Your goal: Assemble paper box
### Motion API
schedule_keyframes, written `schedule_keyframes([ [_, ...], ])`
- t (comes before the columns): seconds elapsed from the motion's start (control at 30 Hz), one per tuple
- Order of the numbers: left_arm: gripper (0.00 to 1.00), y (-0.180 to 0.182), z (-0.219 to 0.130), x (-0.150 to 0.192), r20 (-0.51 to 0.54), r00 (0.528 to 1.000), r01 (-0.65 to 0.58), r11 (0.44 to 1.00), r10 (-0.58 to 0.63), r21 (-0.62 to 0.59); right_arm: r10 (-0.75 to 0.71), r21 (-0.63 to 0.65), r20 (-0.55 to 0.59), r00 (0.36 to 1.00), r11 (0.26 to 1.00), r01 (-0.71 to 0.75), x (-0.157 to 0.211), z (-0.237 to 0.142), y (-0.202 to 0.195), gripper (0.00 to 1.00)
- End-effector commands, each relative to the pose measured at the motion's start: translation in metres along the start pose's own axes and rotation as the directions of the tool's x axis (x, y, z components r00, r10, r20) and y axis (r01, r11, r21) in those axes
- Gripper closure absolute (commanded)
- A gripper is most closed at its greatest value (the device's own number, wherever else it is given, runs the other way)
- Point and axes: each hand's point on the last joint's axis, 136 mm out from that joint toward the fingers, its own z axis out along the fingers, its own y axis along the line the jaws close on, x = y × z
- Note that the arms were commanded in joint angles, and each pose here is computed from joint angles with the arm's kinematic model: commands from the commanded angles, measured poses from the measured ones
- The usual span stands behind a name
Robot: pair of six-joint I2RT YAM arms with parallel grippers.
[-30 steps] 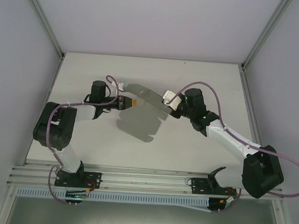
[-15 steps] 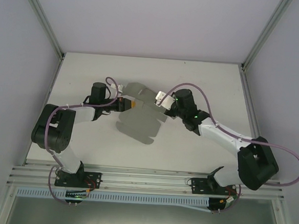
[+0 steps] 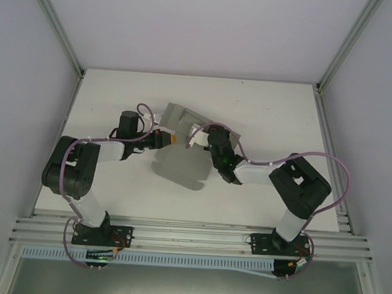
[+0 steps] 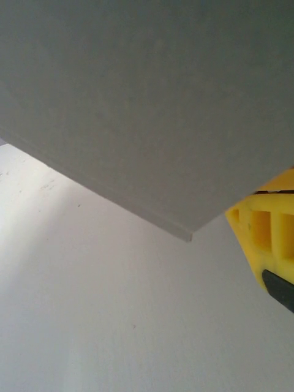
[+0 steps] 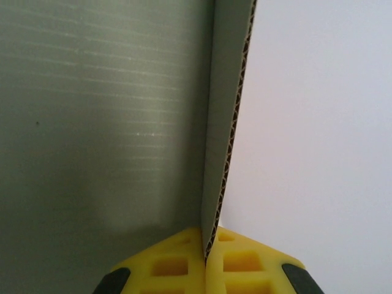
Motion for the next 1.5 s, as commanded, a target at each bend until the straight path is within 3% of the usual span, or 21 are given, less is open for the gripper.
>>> schedule_keyframes([
  [0.0, 0.85, -0.036, 0.007, 0.0, -0.025, 0.993, -0.111, 0.985, 0.115, 0.135, -0.009, -0.047, 0.143, 0.99, 0.999, 0.016, -0.033, -0.017, 0.006, 1.0],
  [0.03, 0.79, -0.034, 0.007, 0.0, -0.027, 0.993, -0.108, 0.987, 0.112, 0.122, -0.01, -0.055, 0.146, 0.989, 0.998, 0.018, -0.032, -0.019, 0.006, 1.0],
  [0.1, 0.52, -0.027, 0.007, 0.001, -0.025, 0.995, -0.099, 0.992, 0.101, 0.076, -0.023, -0.081, 0.139, 0.99, 0.996, 0.035, -0.027, -0.022, 0.007, 1.0],
  [0.13, 0.48, -0.022, 0.007, 0.001, -0.022, 0.995, -0.093, 0.995, 0.094, 0.043, -0.035, -0.095, 0.137, 0.99, 0.994, 0.048, -0.024, -0.024, 0.01, 1.0],
  [0.23, 0.04, -0.002, 0.003, 0.0, -0.006, 0.998, -0.07, 0.994, 0.069, -0.086, -0.063, -0.124, 0.142, 0.988, 0.989, 0.08, -0.017, -0.028, 0.017, 1.0],
  [0.27, 0.02, 0.004, 0.001, 0.0, -0.005, 0.998, -0.062, 0.989, 0.062, -0.131, -0.066, -0.126, 0.141, 0.988, 0.988, 0.084, -0.014, -0.027, 0.018, 1.0],
  [0.5, 0.02, 0.043, -0.031, 0.002, 0.022, 1.0, 0.0, 0.892, 0.011, -0.451, -0.151, -0.052, 0.062, 0.987, 0.987, 0.155, 0.005, -0.013, 0.024, 1.0],
  [0.73, 0.01, 0.051, -0.072, -0.025, 0.095, 0.995, 0.032, 0.784, 0.034, -0.62, -0.163, 0.027, 0.036, 0.986, 0.986, 0.162, 0.011, -0.008, 0.029, 1.0],
  [0.9, 0.01, 0.069, -0.101, -0.061, 0.217, 0.975, 0.115, 0.729, 0.047, -0.675, -0.165, 0.054, 0.039, 0.985, 0.985, 0.163, 0.011, -0.013, 0.031, 1.0],
  [1.0, 0.02, 0.077, -0.095, -0.071, 0.228, 0.973, 0.133, 0.744, 0.026, -0.655, -0.168, 0.076, 0.051, 0.985, 0.984, 0.163, 0.009, -0.018, 0.029, 1.0],
  [1.13, 0.02, 0.078, -0.064, -0.076, 0.163, 0.986, 0.068, 0.827, 0.028, -0.557, -0.136, 0.048, 0.066, 0.989, 0.99, 0.133, 0.005, -0.021, 0.03, 1.0],
  [1.23, 0.03, 0.053, -0.039, -0.073, 0.116, 0.991, -0.022, 0.931, 0.068, -0.364, -0.107, 0.038, 0.085, 0.991, 0.994, 0.104, 0.0, -0.023, 0.028, 1.0],
  [1.27, 0.07, 0.044, -0.027, -0.065, 0.079, 0.993, -0.066, 0.962, 0.09, -0.266, -0.102, 0.04, 0.09, 0.991, 0.994, 0.098, -0.002, -0.024, 0.027, 1.0],
  [1.37, 0.12, 0.022, -0.016, -0.054, 0.056, 0.985, -0.153, 0.98, 0.161, -0.125, -0.102, 0.039, 0.083, 0.991, 0.994, 0.099, -0.003, -0.022, 0.026, 1.0],
  [1.47, 0.17, 0.017, -0.006, -0.038, 0.01, 0.983, -0.183, 0.978, 0.185, -0.097, -0.099, 0.043, 0.09, 0.991, 0.994, 0.096, -0.006, -0.022, 0.023, 1.0],
])
